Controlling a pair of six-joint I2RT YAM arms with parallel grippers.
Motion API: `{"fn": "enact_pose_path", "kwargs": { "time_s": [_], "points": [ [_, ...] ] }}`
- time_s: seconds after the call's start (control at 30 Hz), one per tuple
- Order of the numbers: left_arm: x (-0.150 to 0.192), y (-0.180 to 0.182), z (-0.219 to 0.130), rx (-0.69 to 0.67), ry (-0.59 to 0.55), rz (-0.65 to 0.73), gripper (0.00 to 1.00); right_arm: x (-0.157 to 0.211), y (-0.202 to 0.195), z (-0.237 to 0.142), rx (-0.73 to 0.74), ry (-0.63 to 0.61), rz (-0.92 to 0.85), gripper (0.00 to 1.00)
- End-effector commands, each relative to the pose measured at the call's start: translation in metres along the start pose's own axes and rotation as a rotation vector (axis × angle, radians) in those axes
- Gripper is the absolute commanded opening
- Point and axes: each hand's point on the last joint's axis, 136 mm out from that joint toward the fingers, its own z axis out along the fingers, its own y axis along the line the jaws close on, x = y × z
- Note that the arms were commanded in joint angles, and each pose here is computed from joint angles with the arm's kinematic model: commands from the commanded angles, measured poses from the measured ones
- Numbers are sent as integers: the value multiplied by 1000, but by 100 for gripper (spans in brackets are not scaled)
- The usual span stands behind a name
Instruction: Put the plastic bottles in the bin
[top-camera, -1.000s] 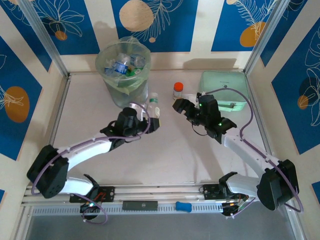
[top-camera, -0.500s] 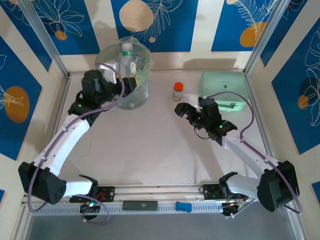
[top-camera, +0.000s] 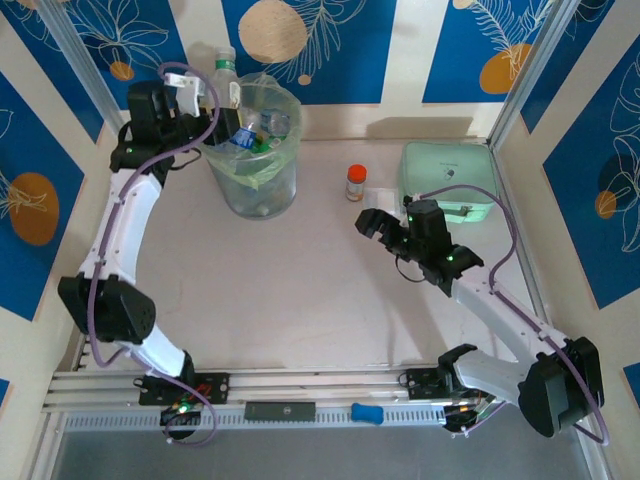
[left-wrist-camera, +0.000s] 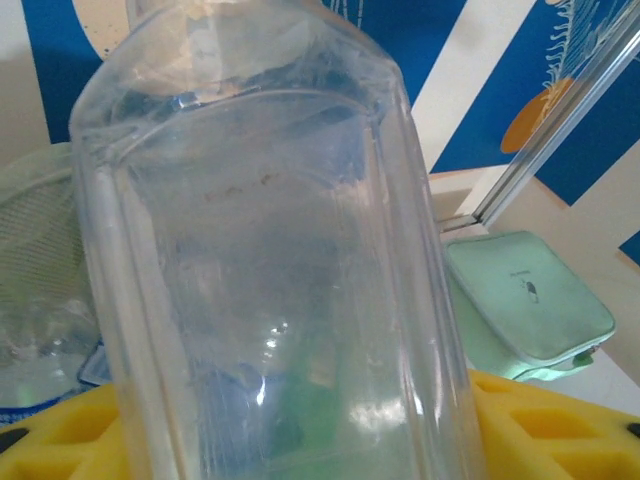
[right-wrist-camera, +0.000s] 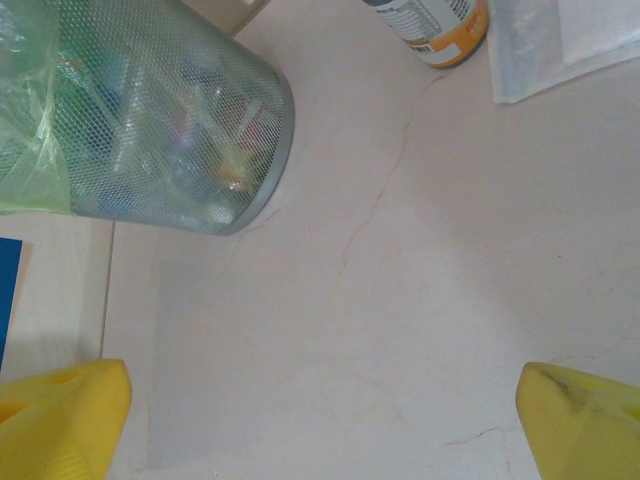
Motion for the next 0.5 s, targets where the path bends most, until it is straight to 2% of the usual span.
{"fn": "enact_pose_path", "kwargs": {
  "time_s": [0.0, 0.17, 0.37, 0.43, 0.47],
  "points": [
    [14, 15, 2, 21, 93, 1, 53, 3, -14, -4, 37, -6, -11, 99],
    [31, 50, 17, -59, 154, -17, 53, -1, -16, -10, 41, -21, -7, 99],
    [52, 68, 30, -97, 236, -35, 54, -4, -19, -14, 48, -35, 1, 99],
    [55, 72, 31, -113, 248, -36, 57, -4, -18, -15, 43, -35, 3, 99],
    [56, 73, 32, -119, 252, -36, 62, -4, -18, -14, 44, -34, 6, 99]
  ]
}}
